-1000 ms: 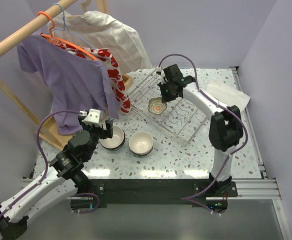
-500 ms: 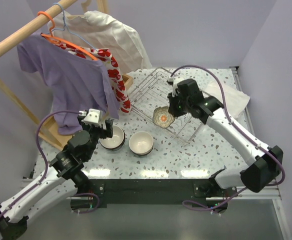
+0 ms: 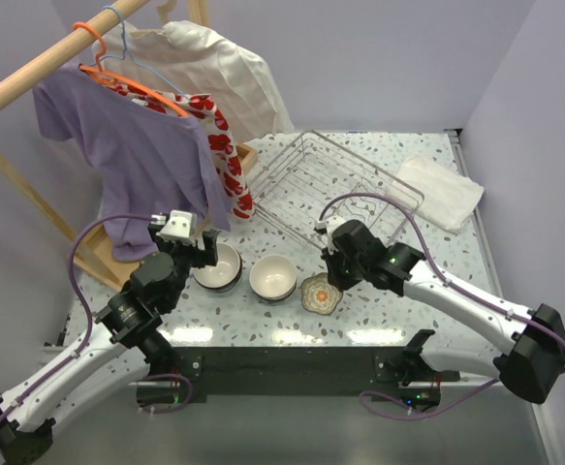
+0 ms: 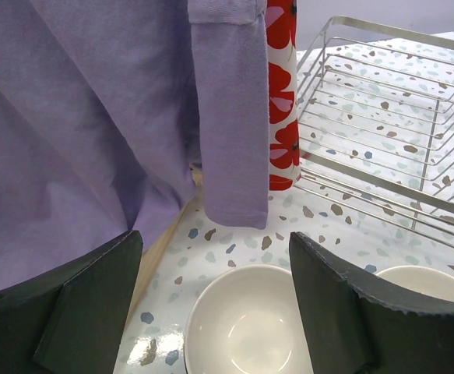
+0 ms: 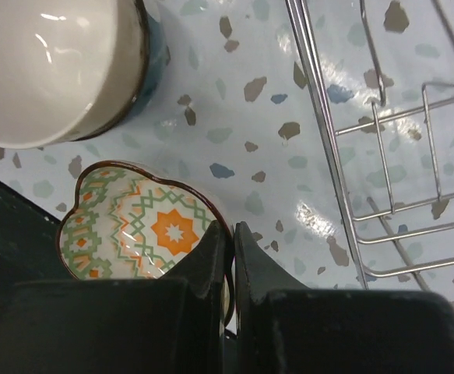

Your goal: Unload the bowls from the dish rack

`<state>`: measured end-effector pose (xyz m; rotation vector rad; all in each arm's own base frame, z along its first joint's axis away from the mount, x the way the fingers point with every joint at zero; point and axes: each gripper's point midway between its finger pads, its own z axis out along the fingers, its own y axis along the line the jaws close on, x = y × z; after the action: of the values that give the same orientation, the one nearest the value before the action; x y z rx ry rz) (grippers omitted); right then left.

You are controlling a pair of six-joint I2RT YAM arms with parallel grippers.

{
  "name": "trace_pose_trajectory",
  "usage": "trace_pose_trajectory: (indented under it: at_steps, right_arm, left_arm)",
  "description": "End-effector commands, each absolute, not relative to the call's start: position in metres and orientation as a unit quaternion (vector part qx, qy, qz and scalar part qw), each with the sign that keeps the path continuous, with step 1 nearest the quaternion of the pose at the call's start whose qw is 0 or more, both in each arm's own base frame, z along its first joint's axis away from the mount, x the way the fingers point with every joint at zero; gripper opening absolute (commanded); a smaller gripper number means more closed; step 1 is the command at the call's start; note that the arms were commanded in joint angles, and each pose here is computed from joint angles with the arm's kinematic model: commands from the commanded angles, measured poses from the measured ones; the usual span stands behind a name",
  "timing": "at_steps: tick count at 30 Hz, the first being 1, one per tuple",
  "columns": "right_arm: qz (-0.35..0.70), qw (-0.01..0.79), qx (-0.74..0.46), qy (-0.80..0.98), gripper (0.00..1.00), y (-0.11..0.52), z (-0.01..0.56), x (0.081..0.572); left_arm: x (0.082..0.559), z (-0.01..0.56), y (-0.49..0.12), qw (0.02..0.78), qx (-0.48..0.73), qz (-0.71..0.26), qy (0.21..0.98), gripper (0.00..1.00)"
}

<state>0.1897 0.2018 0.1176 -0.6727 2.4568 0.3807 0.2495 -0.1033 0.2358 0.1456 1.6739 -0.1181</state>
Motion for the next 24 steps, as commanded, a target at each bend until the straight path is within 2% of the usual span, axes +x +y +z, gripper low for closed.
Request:
trace_pose_trajectory:
  at_steps: [1,15,19,20,24]
  right_arm:
    - [0.166,0.296,-0.212,0.917,0.0,0.21,0.104,0.192]
    - [0.147,0.31,-0.19,0.92,0.0,0.215,0.051,0.204]
    - [0.141,0.311,-0.188,0.921,0.15,0.212,0.049,0.203]
    - [0.14,0.312,-0.187,0.921,0.28,0.211,0.049,0.203]
    - [0.136,0.325,-0.183,0.918,0.53,0.207,0.06,0.205]
  left_arm:
    - [0.253,0.248,-0.099,0.684,0.051,-0.048,0.726,0.81]
    - [0.253,0.247,-0.096,0.684,0.047,-0.043,0.727,0.81]
    - [0.252,0.248,-0.096,0.685,0.046,-0.044,0.725,0.82]
    - [0.252,0.249,-0.096,0.686,0.046,-0.045,0.725,0.82]
    - [0.252,0.25,-0.097,0.686,0.047,-0.049,0.724,0.83]
